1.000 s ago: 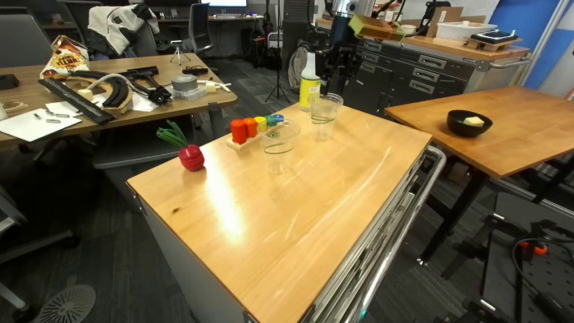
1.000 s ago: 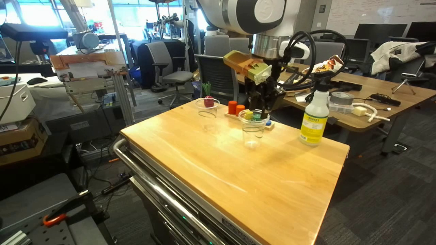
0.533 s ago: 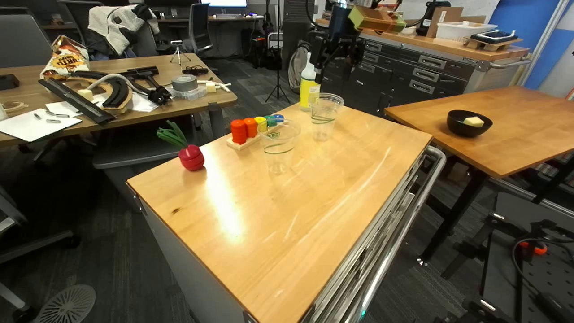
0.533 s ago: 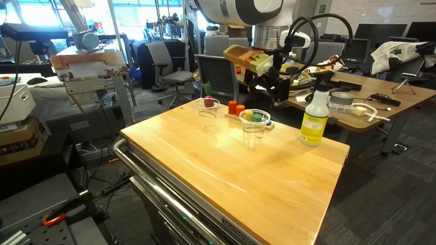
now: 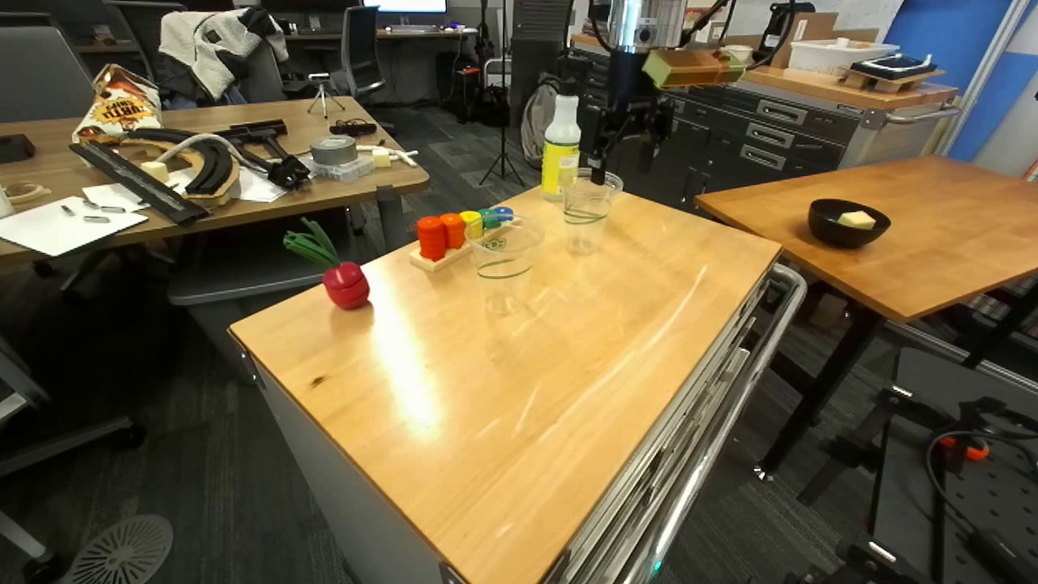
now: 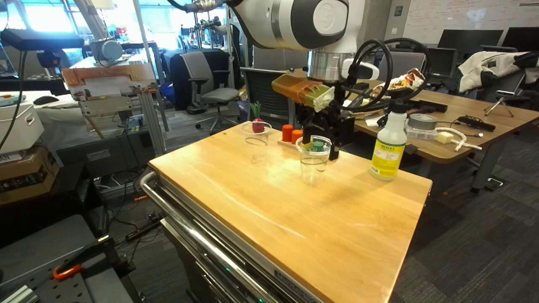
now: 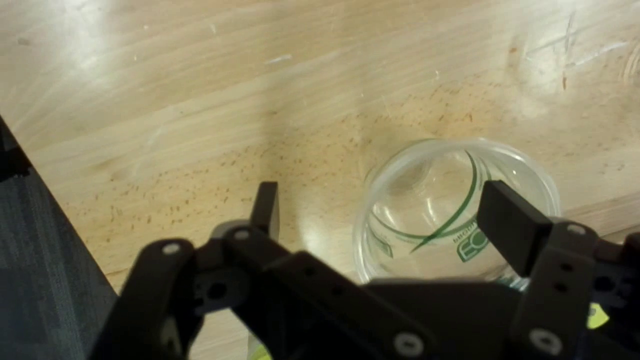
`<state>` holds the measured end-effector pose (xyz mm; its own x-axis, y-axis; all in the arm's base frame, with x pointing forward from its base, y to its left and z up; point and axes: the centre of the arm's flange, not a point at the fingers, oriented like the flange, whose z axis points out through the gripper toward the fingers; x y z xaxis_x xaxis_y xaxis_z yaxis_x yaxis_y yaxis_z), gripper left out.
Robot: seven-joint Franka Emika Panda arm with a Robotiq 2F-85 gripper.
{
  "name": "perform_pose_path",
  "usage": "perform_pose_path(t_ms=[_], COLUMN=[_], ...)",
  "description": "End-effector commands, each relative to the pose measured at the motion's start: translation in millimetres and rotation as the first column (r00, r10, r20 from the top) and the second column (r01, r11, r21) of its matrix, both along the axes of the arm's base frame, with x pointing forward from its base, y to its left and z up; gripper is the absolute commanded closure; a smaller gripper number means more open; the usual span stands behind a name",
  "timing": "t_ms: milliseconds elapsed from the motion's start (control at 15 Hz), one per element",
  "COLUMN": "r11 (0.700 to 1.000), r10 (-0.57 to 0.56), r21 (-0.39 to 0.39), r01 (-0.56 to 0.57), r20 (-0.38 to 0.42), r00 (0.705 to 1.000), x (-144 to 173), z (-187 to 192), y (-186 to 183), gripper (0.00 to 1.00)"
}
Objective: Stack the three clear cups together
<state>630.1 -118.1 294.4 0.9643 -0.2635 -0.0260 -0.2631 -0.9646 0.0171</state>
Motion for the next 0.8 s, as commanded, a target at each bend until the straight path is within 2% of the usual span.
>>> perform_pose_path(t_ms=[0, 67, 133, 733], r11=[1.0, 1.0, 0.999, 0.98], r10=[-0.005, -0.02, -0.034, -0.186], r21=[0.009, 0.014, 0.021, 0.067], r01=[0.005, 0.02, 0.035, 0.187], r20=[-0.045, -0.041, -0.042, -0.009], r00=[0.999, 0.999, 0.999, 0.982], x=[2.7, 6.1, 9.9, 28.4], z=[-17.3, -22.6, -26.3, -20.3], y=[-1.1, -2.1, -3.2, -7.7], gripper=[0.0, 0.0, 0.2, 0.89])
